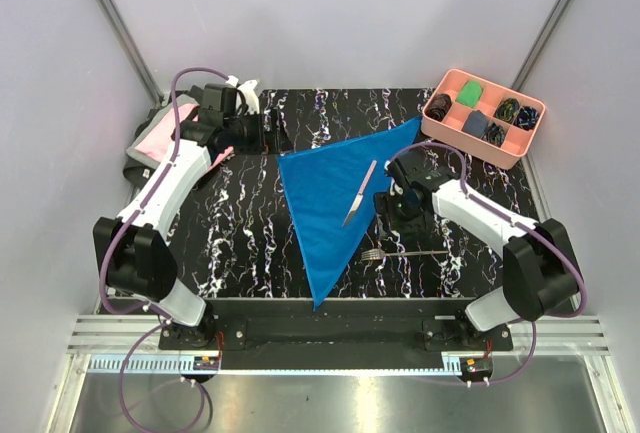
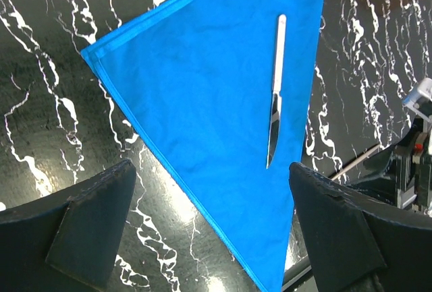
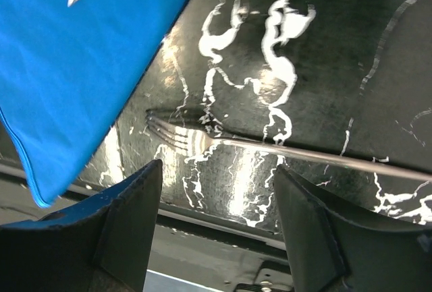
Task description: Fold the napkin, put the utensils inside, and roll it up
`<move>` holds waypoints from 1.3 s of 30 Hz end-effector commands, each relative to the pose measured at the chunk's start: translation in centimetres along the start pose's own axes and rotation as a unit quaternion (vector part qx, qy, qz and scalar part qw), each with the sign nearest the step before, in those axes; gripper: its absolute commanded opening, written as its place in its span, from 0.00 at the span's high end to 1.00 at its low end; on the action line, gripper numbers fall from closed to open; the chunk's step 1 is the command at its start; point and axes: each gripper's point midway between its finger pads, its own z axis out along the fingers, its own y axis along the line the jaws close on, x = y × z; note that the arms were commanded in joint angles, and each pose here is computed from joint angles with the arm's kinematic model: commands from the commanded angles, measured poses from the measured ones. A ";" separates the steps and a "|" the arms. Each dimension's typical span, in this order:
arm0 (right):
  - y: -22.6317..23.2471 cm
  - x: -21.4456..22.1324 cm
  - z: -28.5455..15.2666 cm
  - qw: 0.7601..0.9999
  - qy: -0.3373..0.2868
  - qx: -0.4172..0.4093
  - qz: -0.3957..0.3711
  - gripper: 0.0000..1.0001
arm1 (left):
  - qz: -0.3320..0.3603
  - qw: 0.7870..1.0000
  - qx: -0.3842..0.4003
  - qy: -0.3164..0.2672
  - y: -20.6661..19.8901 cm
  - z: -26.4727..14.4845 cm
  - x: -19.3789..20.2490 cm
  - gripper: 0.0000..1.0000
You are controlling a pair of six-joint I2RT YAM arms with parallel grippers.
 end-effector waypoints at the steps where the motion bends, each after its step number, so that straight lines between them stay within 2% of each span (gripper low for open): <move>1: 1.8 -0.2 -0.1 0.996 -0.011 -0.033 -0.076 0.24 | 0.009 1.000 0.005 -0.016 -0.1 0.1 -0.8 0.01; 5: 2.9 0.0 0.2 0.993 0.005 -0.038 -0.112 0.22 | 0.011 1.000 0.006 -0.016 -0.2 0.1 -0.8 0.01; 12: 2.6 2.2 2.5 0.988 0.076 0.023 -0.136 0.21 | 0.012 1.000 0.007 -0.019 -0.3 -0.1 -0.9 0.01; 23: 2.1 2.1 4.0 0.978 0.098 0.073 -0.167 0.21 | 0.016 0.999 0.013 -0.025 -0.7 -0.6 -1.2 0.01; 28: 0.1 2.3 4.8 0.968 0.123 0.132 -0.174 0.22 | 0.018 0.999 0.009 -0.028 -0.6 -0.6 -1.3 0.01; 39: -1.0 0.1 6.6 0.962 0.108 0.196 -0.156 0.26 | 0.016 0.999 0.011 -0.026 -0.6 -0.6 -1.2 0.01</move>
